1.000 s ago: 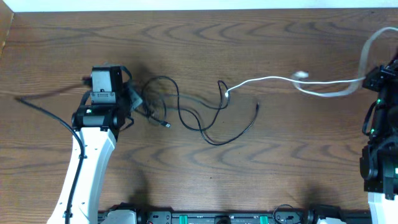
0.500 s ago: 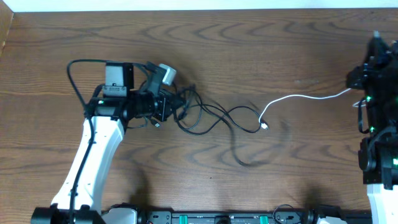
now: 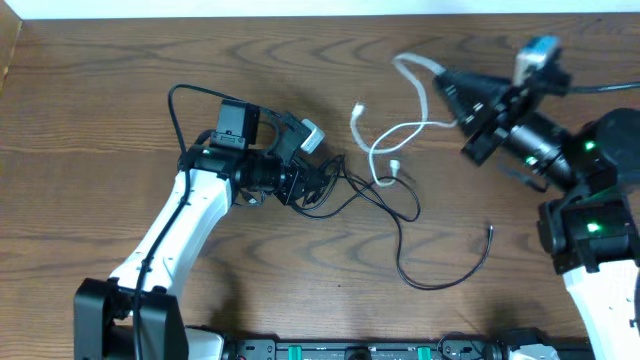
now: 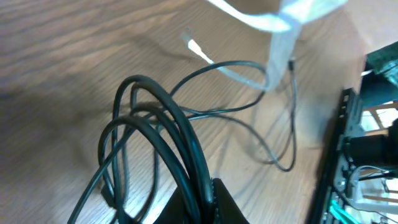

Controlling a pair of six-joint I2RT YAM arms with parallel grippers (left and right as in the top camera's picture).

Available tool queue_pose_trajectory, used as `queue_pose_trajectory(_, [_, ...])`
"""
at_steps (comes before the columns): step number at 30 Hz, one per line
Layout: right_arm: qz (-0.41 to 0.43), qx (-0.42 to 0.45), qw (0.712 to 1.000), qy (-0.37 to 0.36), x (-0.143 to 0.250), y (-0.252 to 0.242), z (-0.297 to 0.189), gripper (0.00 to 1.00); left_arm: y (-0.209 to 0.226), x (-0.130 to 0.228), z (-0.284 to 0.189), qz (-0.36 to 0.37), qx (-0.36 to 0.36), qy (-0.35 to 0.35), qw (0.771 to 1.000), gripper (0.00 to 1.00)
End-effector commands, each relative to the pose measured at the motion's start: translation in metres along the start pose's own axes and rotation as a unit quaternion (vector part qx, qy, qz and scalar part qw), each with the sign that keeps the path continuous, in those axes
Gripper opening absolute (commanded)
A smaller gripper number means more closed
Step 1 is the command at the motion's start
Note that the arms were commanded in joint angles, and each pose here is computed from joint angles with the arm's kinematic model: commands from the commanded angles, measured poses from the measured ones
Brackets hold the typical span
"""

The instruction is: Untangle cables

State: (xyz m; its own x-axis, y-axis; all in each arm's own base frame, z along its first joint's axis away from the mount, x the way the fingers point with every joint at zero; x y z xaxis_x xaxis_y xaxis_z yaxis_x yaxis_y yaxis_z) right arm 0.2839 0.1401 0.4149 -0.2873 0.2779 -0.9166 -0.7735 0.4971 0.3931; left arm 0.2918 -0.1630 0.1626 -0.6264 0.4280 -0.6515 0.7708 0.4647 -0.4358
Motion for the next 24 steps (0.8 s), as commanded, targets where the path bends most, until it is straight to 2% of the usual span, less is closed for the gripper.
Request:
queue_pose_trajectory(1, [0.012,-0.035,0.999,0.033,0.010,0.018,0.005,0.01,0.013,0.003,0.001,-0.001,-0.040,0.020,0.999,0.08])
queue_pose_trajectory(5, [0.019,0.036,0.998,0.051,0.024,-0.003,0.004,0.01,0.034,0.012,-0.001,-0.050,-0.119,0.049,0.990,0.08])
queue_pose_trajectory(8, [-0.018,0.043,0.999,0.028,0.012,-0.003,0.001,0.01,0.052,0.020,-0.008,-0.090,-0.195,0.069,0.974,0.08])
queue_pose_trajectory(12, [0.022,-0.054,0.997,-0.041,-0.028,0.032,-0.006,0.01,0.074,0.028,-0.022,-0.170,-0.298,0.070,0.937,0.08])
queue_pose_trajectory(15, [0.085,-0.078,0.992,-0.053,-0.037,0.041,-0.008,0.01,0.080,0.023,-0.024,-0.199,-0.319,0.048,0.925,0.08])
queue_pose_trajectory(19, [0.184,-0.041,0.982,0.008,-0.007,0.027,-0.001,0.01,0.084,0.014,-0.025,-0.224,-0.324,0.014,0.919,0.08])
queue_pose_trajectory(24, [0.278,0.095,0.950,0.103,0.061,-0.003,0.005,0.01,0.085,0.009,-0.025,-0.234,-0.326,-0.002,0.916,0.08])
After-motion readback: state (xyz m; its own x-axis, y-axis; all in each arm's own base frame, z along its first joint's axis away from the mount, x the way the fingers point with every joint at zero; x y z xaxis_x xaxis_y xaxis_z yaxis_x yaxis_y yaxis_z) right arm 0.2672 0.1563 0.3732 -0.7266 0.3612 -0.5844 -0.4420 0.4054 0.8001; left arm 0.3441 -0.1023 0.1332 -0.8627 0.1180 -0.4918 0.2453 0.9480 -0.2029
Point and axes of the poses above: each gripper's point midway between its finger pads, its own z axis out along the fingers, its own y axis along the line the jaws close on, x = y × z, the point moved 4 cm from there along -z, back along the fingers, and after that the axes turned 7 degrees about z, right-handed, at the moved point
